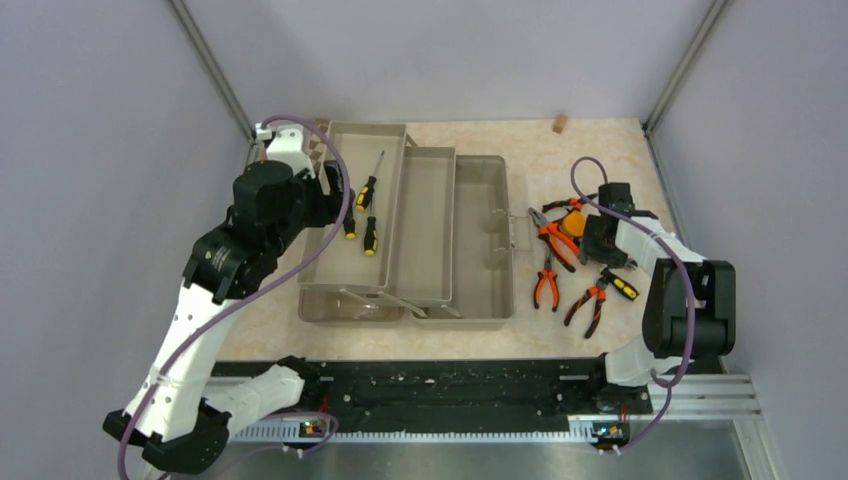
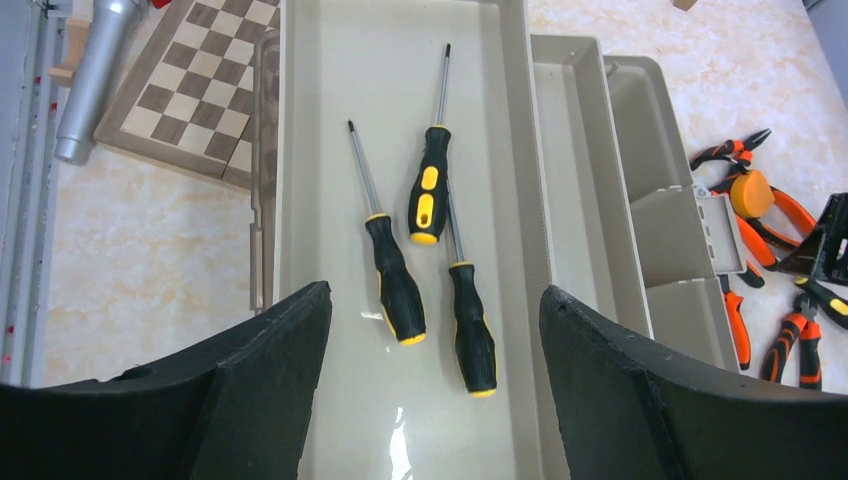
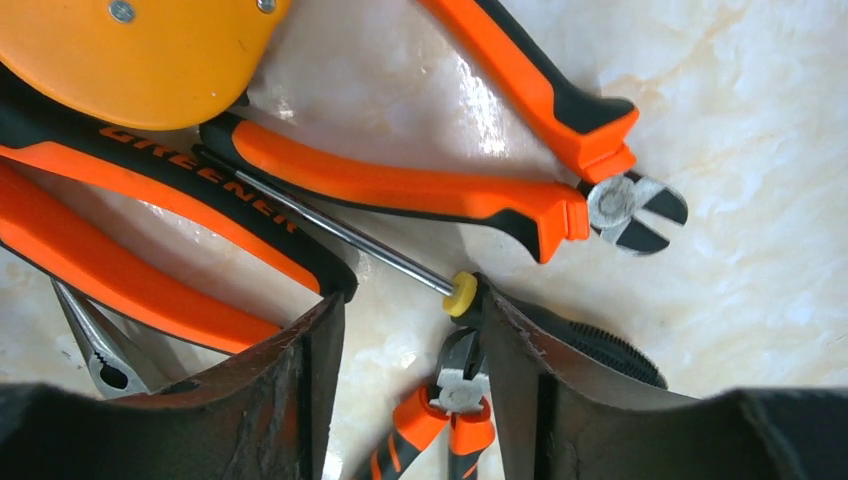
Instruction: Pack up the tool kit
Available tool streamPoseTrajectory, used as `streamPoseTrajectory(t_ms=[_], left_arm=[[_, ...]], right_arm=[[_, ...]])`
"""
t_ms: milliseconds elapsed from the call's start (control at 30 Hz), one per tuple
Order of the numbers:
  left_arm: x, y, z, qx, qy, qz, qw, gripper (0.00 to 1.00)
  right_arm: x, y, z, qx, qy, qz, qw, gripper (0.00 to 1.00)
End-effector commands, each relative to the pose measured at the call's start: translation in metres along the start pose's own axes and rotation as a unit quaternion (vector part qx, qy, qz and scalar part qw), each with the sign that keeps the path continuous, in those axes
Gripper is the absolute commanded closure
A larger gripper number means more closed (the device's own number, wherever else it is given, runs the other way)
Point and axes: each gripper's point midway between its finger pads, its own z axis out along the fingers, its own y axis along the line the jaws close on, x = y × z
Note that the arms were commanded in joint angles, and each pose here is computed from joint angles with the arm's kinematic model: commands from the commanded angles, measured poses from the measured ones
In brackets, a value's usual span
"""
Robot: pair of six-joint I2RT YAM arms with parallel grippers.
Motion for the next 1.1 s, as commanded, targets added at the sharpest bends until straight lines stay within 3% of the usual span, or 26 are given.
streamPoseTrajectory(t_ms=[0, 133, 500, 800, 933, 1067], left_arm=[[-0.001, -0.001, -0.005, 0.012, -0.018, 0.0, 1.0, 0.19], [-0.002, 0.0, -0.01, 0.018, -0.024, 0.001, 1.0, 0.19], [-0.001, -0.005, -0.01, 0.03, -0.025, -0.001, 0.999, 0.19], [-0.001, -0.009, -0.008, 0.039, -0.023, -0.005, 0.999, 0.19], [0.0, -0.008, -0.01, 0.039, -0.028, -0.005, 0.999, 0.19], [0.001, -0.006, -0.012, 0.039, -0.033, -0.005, 0.999, 0.19]], right_arm=[[-0.028, 0.0, 0.008, -0.022, -0.034, -0.036, 0.999, 0.51], [-0.02, 0.0, 0.023, -0.03, -0.015, -0.049, 0.998, 0.59], [0.034, 0.023, 0.032, -0.098, 0.094, -0.026, 0.99, 0.59], [0.019, -0.008, 0.019, -0.014, 0.097, 0.021, 0.995, 0.57], [0.014, -0.022, 0.017, -0.004, 0.1, 0.058, 0.993, 0.56], [0.019, -0.028, 0.02, 0.004, 0.112, 0.048, 0.993, 0.54]])
